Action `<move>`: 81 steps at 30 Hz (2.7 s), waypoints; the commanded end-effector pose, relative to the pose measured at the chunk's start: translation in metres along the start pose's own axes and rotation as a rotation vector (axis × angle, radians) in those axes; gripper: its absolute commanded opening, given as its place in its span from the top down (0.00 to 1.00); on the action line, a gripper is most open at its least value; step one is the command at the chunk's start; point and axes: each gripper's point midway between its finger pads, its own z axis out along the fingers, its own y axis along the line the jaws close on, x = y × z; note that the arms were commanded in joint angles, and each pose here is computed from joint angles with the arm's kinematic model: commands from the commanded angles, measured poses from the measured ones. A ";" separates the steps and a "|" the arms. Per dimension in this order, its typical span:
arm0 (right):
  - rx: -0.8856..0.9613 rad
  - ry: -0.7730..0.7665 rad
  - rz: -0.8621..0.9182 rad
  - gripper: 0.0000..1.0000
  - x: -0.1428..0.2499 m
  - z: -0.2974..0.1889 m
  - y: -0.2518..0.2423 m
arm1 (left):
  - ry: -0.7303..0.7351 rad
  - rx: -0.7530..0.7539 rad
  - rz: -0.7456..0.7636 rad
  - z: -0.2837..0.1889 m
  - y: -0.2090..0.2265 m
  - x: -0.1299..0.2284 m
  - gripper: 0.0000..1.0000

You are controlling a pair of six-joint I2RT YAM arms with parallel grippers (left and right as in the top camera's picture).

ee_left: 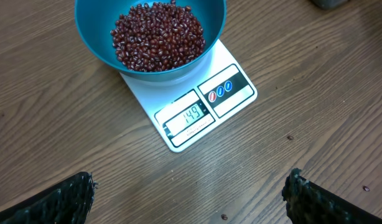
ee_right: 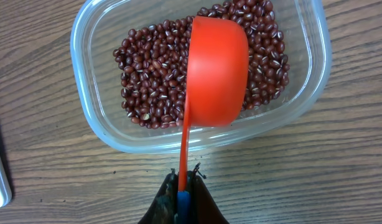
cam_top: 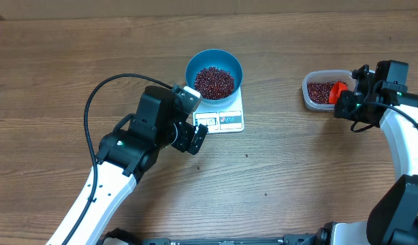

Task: Scoop item into bowl and weigh 150g on scale
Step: 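Dip the red scoop into the tub beans with the right gripper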

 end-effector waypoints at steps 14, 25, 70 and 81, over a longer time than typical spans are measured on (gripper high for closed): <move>-0.017 0.021 0.009 0.96 0.001 0.015 -0.002 | 0.001 0.006 -0.011 0.001 0.000 0.000 0.00; -0.132 0.020 0.010 0.96 0.001 0.014 0.018 | 0.001 0.006 -0.011 0.001 0.000 0.000 0.00; -0.124 0.024 -0.175 0.96 0.006 0.045 0.010 | 0.001 0.006 -0.011 0.001 0.000 0.000 0.00; -0.121 0.017 -0.125 0.96 0.001 0.033 0.007 | 0.001 0.006 -0.011 0.001 0.000 0.000 0.00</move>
